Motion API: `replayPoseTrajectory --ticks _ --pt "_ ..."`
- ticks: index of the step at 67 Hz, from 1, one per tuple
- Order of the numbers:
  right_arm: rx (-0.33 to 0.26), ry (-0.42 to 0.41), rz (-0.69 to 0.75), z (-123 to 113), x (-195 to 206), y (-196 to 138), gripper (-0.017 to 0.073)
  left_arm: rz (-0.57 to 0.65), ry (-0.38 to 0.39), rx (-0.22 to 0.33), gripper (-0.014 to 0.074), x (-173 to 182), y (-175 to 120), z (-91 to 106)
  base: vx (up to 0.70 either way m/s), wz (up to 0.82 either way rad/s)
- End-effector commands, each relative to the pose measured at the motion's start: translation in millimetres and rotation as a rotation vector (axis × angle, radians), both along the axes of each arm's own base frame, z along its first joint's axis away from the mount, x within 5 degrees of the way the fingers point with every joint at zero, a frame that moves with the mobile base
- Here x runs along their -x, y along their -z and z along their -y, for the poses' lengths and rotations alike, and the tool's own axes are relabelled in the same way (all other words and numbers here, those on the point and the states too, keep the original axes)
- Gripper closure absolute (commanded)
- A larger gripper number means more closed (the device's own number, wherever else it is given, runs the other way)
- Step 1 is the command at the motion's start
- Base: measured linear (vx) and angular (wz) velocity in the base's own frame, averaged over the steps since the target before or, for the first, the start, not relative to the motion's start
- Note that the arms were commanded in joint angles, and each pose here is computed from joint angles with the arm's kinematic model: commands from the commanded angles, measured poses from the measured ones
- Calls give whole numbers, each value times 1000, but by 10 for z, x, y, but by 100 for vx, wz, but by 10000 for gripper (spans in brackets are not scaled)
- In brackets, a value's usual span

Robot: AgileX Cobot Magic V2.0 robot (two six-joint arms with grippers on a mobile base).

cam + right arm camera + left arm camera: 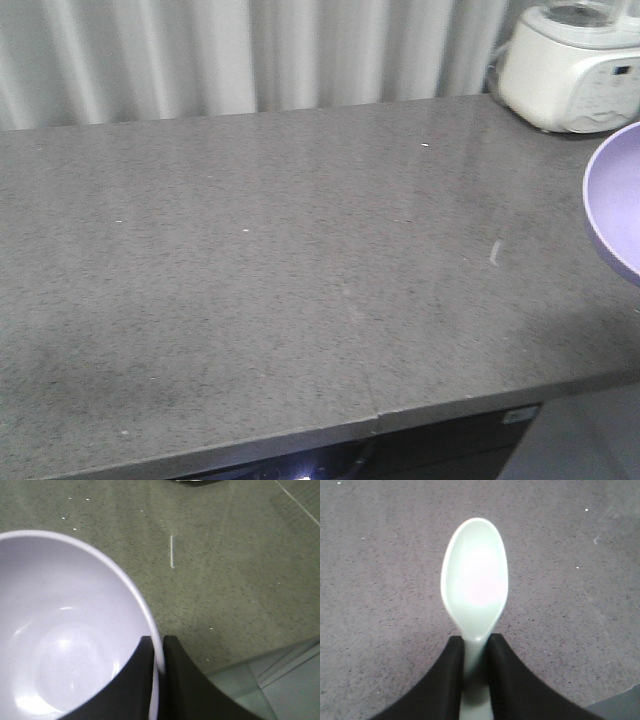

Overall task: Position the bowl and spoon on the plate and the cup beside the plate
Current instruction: 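Drive the base to the counter with the blue plate, holding both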

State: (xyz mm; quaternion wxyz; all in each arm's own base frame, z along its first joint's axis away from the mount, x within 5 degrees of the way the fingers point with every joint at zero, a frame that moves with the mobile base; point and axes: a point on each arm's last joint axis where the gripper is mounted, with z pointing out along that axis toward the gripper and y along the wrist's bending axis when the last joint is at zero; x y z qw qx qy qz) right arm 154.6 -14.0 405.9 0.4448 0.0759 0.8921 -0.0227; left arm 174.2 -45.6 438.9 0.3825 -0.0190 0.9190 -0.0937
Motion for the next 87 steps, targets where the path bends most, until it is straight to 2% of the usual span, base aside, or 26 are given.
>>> replayPoseTrajectory --ticks 1,87 --pt "23 0 99 12 1 -142 566 83 1 30 600 13 -121 5 -5 -40" --pt "23 0 99 12 1 -142 566 83 1 30 600 13 -121 5 -7 -44"
